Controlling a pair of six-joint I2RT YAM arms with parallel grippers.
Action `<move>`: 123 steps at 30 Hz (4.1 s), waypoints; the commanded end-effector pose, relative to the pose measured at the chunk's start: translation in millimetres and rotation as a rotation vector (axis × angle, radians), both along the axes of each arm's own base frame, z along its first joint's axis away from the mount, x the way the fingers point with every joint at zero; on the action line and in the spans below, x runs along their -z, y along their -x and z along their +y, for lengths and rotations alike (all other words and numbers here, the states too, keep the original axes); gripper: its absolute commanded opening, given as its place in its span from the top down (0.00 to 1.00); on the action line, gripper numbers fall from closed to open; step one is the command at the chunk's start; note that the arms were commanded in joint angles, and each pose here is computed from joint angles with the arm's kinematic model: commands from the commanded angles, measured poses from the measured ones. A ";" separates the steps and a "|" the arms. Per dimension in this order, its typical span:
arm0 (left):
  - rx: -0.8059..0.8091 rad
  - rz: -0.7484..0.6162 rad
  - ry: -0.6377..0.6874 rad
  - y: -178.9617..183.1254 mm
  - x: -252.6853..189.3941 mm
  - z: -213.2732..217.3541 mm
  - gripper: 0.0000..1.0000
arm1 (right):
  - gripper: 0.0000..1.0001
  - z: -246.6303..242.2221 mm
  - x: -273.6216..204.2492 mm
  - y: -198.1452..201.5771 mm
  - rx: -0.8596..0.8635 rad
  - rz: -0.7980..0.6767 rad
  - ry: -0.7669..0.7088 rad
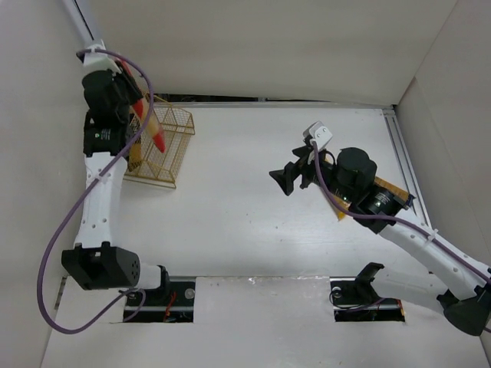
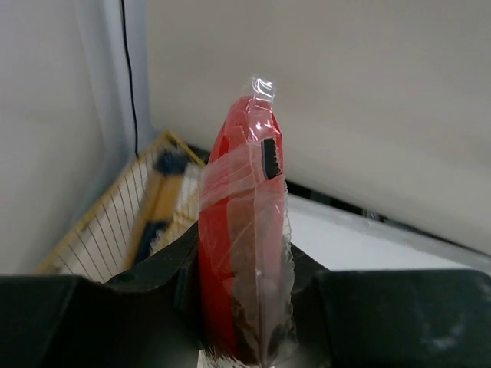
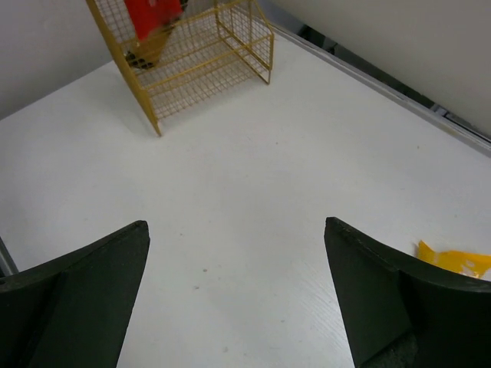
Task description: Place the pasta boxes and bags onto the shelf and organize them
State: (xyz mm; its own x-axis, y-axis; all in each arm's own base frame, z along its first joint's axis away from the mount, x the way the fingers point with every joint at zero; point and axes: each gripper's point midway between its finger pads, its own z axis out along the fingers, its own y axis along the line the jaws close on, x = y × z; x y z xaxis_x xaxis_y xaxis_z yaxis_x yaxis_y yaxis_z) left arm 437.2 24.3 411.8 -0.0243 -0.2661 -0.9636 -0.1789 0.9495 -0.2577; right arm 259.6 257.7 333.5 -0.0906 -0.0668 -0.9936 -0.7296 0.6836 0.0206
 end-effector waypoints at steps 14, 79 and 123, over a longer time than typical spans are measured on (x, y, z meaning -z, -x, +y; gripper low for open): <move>0.053 -0.205 -0.234 -54.6 -95.1 31.6 1.00 | 0.00 -36.2 31.6 -24.1 0.142 0.051 0.123; 0.771 -0.033 -0.137 -11.6 -30.1 -95.6 0.00 | 0.00 -147.9 194.5 -167.3 0.422 0.501 0.571; 0.846 0.203 0.531 107.5 134.1 -300.9 0.00 | 1.00 -42.4 82.3 -68.5 0.172 0.278 0.154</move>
State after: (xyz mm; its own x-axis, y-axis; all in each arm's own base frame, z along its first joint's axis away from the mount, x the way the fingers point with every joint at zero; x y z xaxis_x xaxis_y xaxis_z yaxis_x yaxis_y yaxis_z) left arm 324.5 -264.2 255.4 -0.5723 -0.3810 -0.7262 0.4308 0.6138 -0.6616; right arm 305.1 186.1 166.4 -0.5835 -0.3692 -0.7234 -0.5883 0.8062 0.0630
